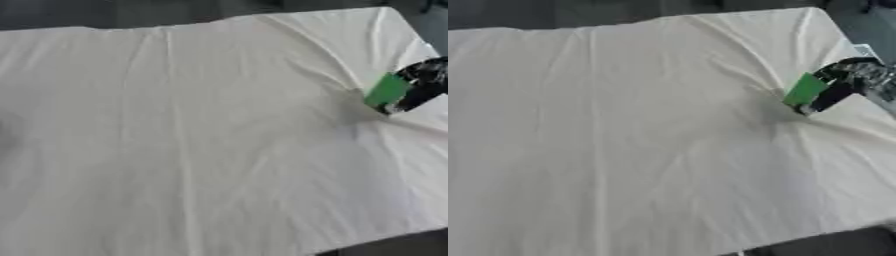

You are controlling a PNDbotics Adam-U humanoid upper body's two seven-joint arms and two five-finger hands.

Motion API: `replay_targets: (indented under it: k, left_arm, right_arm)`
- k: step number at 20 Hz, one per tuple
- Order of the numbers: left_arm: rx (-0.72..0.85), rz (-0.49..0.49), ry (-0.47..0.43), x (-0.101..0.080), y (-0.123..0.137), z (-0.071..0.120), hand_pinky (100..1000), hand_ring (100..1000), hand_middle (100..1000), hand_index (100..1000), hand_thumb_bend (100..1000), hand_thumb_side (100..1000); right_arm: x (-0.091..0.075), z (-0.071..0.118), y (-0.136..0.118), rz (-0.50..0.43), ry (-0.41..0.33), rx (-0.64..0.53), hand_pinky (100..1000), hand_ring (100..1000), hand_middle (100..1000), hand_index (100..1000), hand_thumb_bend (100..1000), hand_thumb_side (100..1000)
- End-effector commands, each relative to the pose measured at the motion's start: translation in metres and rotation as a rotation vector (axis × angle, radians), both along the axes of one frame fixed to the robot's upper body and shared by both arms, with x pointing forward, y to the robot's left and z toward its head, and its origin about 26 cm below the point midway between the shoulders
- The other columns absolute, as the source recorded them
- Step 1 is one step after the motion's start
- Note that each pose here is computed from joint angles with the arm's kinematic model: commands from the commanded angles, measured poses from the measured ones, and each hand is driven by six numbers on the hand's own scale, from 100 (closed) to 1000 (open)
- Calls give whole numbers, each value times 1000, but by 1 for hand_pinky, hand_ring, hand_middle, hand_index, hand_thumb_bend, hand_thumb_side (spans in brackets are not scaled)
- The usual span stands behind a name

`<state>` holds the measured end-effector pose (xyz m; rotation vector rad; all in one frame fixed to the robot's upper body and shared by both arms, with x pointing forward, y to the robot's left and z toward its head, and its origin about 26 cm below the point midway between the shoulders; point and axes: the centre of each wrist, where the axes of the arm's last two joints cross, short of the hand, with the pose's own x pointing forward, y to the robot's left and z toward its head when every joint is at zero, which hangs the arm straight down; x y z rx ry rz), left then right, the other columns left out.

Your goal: Pick up the objects with one hand, pass them to the other hand, and then place them into the box on the other side of the table.

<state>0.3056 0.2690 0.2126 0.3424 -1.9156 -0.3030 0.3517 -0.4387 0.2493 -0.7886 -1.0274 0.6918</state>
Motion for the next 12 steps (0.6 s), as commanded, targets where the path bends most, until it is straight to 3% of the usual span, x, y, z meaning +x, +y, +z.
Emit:
replay_targets:
  k: [1,4,12]
  left_arm:
    - [14,7,-19,-1,2,5,825,814,776,712,100,862]
    - [16,9,-14,-1,2,4,824,814,776,711,100,866]
    - [18,0,-2,0,0,1,823,812,775,710,100,868]
  right_arm:
    - [-10,28,1,-13,-110,-60,953,887,827,887,397,100]
    - [-14,30,5,-38,-133,-102,988,901,841,897,402,112]
    - [-11,25,9,-64,-101,-135,996,905,846,898,396,124]
